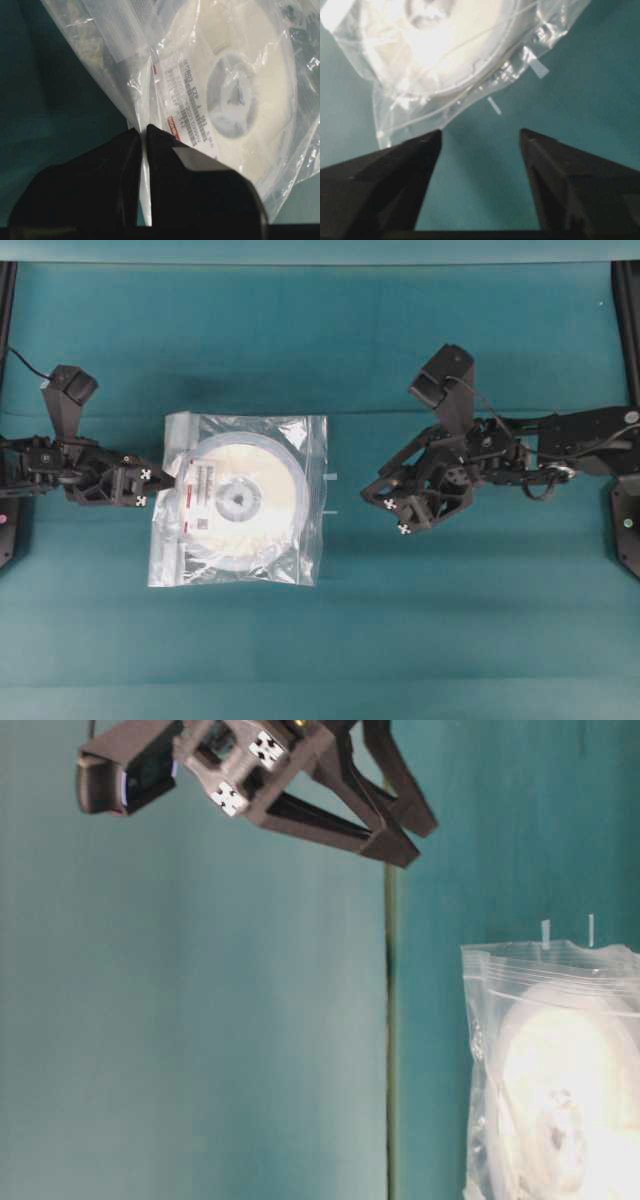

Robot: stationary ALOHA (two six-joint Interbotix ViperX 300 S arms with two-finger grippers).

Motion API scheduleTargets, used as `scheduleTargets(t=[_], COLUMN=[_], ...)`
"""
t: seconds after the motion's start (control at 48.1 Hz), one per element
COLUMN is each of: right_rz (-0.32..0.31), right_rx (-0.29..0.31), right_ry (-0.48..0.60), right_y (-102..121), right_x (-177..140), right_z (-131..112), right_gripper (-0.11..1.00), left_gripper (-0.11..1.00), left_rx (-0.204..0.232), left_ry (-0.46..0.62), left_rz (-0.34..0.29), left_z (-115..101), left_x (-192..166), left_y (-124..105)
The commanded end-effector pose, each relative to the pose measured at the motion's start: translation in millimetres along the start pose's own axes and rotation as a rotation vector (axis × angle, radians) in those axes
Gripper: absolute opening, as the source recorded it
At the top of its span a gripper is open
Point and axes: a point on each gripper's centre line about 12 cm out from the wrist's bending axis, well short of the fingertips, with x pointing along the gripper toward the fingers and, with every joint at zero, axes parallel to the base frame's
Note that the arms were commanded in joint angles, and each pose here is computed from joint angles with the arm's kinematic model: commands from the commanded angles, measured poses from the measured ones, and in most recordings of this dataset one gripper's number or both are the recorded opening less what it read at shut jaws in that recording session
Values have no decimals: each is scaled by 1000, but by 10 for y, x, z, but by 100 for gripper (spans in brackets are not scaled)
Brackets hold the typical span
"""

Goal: Take out the reel from the clear zip bag.
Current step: 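Reach the right gripper into the bag opening toward the reel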

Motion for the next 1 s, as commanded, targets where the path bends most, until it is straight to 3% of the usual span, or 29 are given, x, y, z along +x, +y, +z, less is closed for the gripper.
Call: scheduleTargets(t=[0.0, 0.333, 0.603, 0.977], right_rz=[13, -13, -17, -17], right_rx=[11, 32, 149, 240], right_ry=[-7, 16, -5, -36], right_y=[64, 81, -8, -49], right_x=[27, 387, 654, 784], right_z=[38, 50, -11, 99], right_gripper=[84, 85, 85, 85], left_gripper=[4, 1, 1, 1], left_rx=[8, 6, 7, 8], left_ry=[-6, -4, 2, 10], left_rz=[-18, -13, -1, 10], left_z=[24, 18, 17, 4], left_x=[13, 0, 5, 2], left_y=[-59, -47, -45, -23])
